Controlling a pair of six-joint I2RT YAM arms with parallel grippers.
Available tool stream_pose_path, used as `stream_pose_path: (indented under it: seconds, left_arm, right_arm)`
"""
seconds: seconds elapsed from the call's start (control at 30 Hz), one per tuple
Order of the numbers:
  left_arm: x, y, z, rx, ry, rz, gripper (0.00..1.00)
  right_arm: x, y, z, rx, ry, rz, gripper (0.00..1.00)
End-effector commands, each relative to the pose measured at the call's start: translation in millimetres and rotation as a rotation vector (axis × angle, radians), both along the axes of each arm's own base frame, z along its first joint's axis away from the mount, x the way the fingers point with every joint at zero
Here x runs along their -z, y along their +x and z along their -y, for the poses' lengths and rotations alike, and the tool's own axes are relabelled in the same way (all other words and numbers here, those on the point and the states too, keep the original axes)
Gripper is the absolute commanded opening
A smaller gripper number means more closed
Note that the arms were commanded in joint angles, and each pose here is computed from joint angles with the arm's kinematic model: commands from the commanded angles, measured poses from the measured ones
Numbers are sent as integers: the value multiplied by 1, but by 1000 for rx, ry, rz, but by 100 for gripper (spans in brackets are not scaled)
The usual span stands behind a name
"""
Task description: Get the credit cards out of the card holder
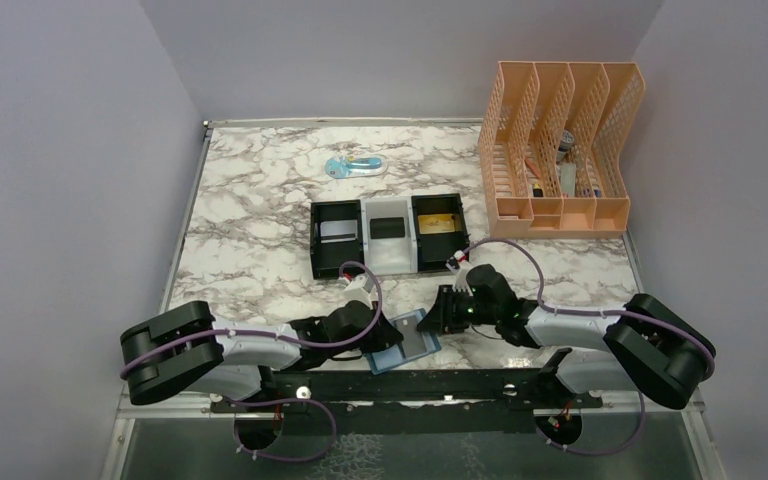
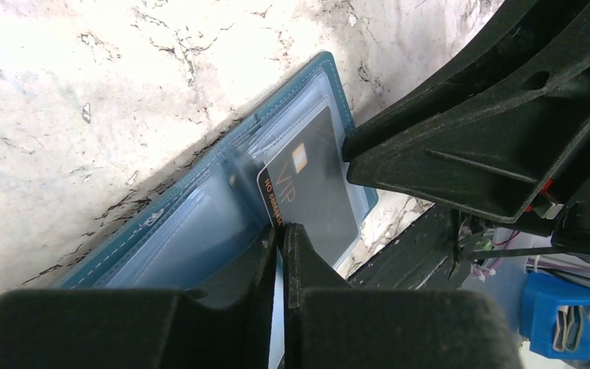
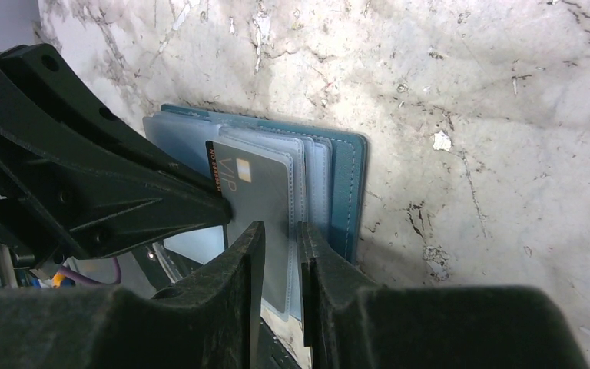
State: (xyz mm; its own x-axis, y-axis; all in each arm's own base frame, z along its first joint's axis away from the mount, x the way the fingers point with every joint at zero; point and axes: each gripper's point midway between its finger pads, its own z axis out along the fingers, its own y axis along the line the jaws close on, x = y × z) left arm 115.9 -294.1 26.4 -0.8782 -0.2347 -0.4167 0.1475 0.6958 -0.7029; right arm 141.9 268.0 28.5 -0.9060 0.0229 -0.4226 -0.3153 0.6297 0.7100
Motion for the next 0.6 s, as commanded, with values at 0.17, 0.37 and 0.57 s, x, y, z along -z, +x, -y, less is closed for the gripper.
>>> stream_pose_path:
  seconds: [0.17,0.37,0.57]
  left_arm:
    - [-3,0,-5,-18,-24,23,6]
    - [-2,-2,-10,-18,-23,27,9]
    - [-6,-2,-7,-5,-29,32,11]
  right_arm:
    - [14,-8,10,9,-50,-37,23]
    - [1,-5,9,9,-36,-7,23]
    - [-27,-12,-5,-77,67,28,23]
